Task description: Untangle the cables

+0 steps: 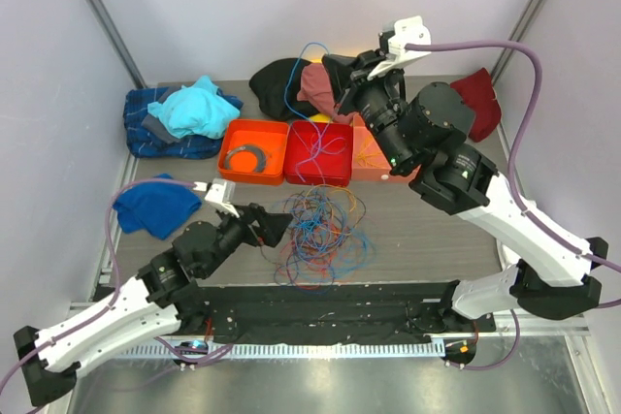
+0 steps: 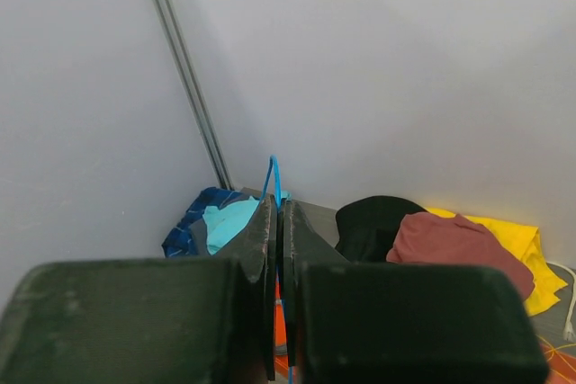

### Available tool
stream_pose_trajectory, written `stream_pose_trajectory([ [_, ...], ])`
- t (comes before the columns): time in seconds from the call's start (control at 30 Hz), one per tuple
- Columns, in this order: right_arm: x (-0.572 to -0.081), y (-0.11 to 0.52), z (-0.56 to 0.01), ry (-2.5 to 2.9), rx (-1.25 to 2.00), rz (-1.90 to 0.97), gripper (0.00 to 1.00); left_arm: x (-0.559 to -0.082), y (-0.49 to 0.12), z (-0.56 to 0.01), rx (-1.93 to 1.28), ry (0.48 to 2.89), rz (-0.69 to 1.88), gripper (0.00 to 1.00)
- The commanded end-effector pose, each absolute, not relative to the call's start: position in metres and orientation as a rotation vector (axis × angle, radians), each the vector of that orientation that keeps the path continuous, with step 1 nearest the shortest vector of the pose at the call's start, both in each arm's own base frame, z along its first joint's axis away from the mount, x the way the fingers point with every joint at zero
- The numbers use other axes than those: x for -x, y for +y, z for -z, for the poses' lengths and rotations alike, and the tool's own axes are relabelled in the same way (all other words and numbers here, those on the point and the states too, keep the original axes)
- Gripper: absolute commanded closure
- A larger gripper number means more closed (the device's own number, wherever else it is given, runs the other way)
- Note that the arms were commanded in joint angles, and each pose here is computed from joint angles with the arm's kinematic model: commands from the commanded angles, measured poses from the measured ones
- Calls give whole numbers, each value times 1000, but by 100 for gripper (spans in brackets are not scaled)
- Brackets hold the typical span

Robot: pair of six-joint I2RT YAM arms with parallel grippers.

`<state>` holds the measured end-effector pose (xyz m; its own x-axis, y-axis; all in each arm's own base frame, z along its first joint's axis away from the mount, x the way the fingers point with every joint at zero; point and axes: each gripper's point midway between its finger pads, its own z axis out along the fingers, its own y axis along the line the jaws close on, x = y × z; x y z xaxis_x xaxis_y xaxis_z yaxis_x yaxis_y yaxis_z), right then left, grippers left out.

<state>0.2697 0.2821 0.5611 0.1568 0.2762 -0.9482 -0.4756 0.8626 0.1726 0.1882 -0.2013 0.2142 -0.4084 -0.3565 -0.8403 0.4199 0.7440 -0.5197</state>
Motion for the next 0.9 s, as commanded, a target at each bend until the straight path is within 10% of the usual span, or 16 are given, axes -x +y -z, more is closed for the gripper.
stream_pose_trajectory([
  [0.0,-254,266,-598,1237,133,-624,99,-184,-243,-269,-161,1548,1087,0],
  [0.87,-238,263,-613,1219,133,-732,99,-240,-318,-237,-171,1545,946,0],
])
